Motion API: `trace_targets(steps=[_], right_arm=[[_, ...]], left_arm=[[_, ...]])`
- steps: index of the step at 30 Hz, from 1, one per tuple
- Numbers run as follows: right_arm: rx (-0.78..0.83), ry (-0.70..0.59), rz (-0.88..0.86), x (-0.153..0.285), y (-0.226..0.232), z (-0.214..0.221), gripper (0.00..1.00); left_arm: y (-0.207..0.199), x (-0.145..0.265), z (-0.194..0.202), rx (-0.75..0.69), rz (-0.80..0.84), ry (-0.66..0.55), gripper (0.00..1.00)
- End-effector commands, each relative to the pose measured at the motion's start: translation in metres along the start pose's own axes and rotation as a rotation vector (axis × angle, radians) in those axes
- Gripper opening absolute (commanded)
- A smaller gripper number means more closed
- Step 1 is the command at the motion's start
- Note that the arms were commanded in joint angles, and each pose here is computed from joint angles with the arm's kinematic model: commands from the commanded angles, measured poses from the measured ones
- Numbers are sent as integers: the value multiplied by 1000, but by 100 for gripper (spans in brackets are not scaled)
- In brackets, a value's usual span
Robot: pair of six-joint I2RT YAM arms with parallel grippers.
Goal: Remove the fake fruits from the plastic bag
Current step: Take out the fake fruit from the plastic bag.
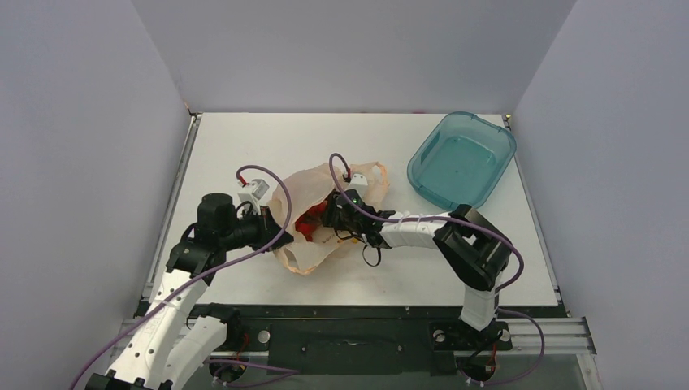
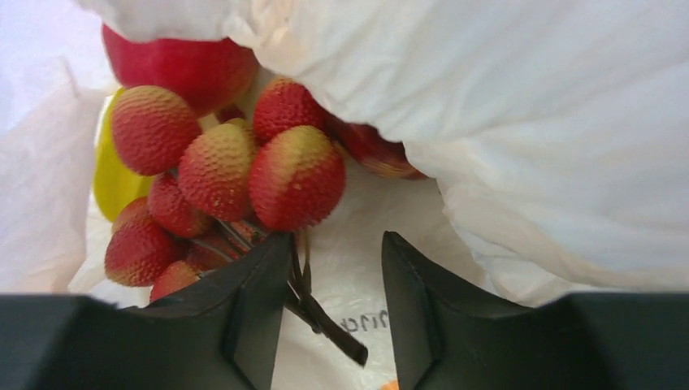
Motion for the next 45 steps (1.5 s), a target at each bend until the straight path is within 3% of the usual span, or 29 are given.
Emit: trace_targets(steps=[1, 6, 9, 24, 33, 45], right_arm=[[-45, -69, -176, 1, 46, -28, 36], [-24, -81, -212, 2, 56, -36, 8], [-10, -83, -230, 7, 63, -39, 0], [257, -225, -187, 98, 92, -77, 0], [264, -316, -218, 153, 96, -97, 0], [222, -469, -182, 221, 85, -153, 0]], left_arm=[[-1, 1, -5, -7, -6, -12, 0], [0, 0, -4, -4, -12, -8, 0], [0, 0, -4, -4, -14, -8, 0], [12, 5, -10, 12, -110, -62, 0], [26, 20, -23, 28, -235, -180, 0], [29, 20, -23, 41, -254, -178, 0]])
Point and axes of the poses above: each gripper's point midway between its finger pads, its own x axis back along the fingers, its own y axis along the line the jaws close on, z = x × y, the point moved 1 cm from there along x, back along the fingers, and after that the axes turned 4 degrees about x, right-handed, at the moved point
